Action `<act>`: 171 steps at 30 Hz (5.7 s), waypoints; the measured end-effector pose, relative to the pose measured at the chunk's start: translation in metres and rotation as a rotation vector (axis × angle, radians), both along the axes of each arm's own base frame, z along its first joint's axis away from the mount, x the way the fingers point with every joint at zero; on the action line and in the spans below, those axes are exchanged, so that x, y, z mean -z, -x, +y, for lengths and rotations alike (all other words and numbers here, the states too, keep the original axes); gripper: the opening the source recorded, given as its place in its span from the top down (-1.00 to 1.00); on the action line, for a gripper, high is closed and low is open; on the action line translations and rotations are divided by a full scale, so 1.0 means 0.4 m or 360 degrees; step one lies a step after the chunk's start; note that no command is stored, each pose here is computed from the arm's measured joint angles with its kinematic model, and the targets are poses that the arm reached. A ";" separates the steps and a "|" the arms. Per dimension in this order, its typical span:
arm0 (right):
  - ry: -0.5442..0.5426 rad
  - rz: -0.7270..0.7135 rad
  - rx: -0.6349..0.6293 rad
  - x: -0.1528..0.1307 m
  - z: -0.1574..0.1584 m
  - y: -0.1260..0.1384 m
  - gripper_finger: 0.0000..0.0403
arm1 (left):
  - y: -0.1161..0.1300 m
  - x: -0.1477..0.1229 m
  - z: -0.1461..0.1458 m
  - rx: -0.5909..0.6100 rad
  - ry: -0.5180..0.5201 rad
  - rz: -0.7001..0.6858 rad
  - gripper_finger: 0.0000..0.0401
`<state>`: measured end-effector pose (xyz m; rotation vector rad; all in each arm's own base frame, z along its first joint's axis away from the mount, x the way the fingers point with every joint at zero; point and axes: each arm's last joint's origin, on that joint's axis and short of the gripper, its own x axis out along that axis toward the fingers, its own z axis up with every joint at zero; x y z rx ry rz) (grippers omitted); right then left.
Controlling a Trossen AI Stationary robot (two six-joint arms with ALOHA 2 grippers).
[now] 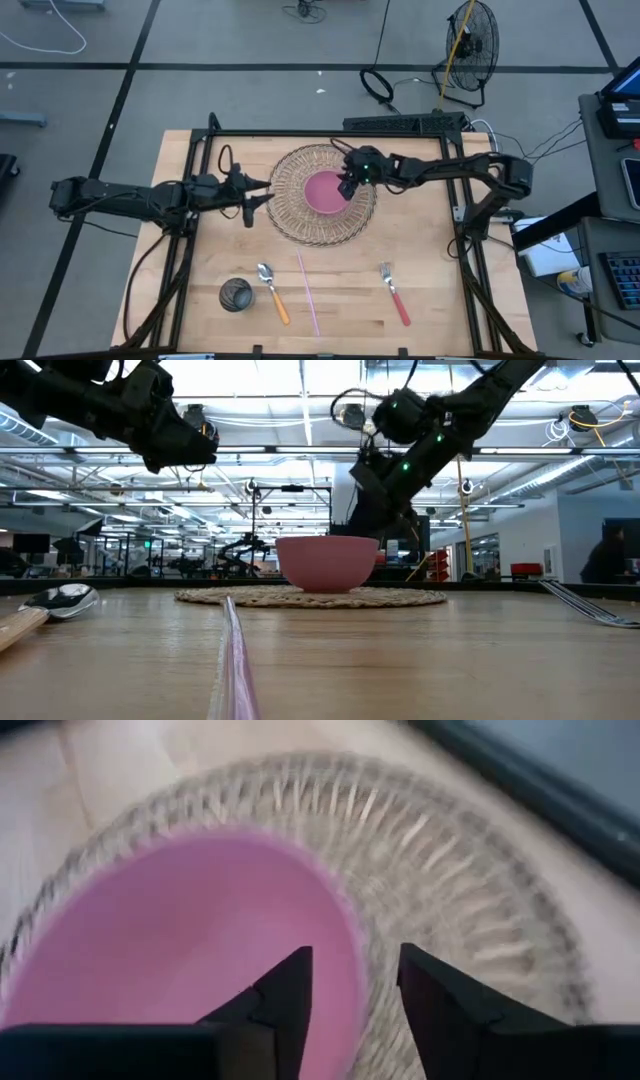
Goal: Pick & Place Utensil
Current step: Put the pink bowl on the middle left of the brown placemat
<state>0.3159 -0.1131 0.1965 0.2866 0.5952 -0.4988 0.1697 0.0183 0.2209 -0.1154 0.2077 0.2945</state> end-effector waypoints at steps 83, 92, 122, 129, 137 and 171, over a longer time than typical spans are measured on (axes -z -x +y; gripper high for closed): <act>0.0185 -0.0719 -0.0719 -0.062 0.309 0.429 0.22 | -0.372 0.092 0.271 -0.0138 0.0730 0.0889 0.05; 0.0175 -0.0722 -0.0715 -0.063 0.309 0.429 0.22 | -0.369 0.095 0.268 -0.0155 0.0729 0.0917 0.05; 0.0191 -0.0718 -0.0722 -0.063 0.309 0.429 0.22 | -0.376 0.118 0.265 -0.0148 0.0699 0.0973 0.58; 0.0191 -0.0718 -0.0722 -0.063 0.309 0.429 0.22 | -0.376 0.117 0.265 -0.0142 0.0691 0.0972 0.72; 0.0191 -0.0717 -0.0722 -0.063 0.309 0.429 0.22 | -0.373 0.117 0.276 -0.0137 0.0725 0.0952 0.76; 0.0189 -0.0691 -0.0724 -0.059 0.309 0.429 0.22 | -0.346 0.073 0.273 -0.0162 0.0710 0.0962 0.57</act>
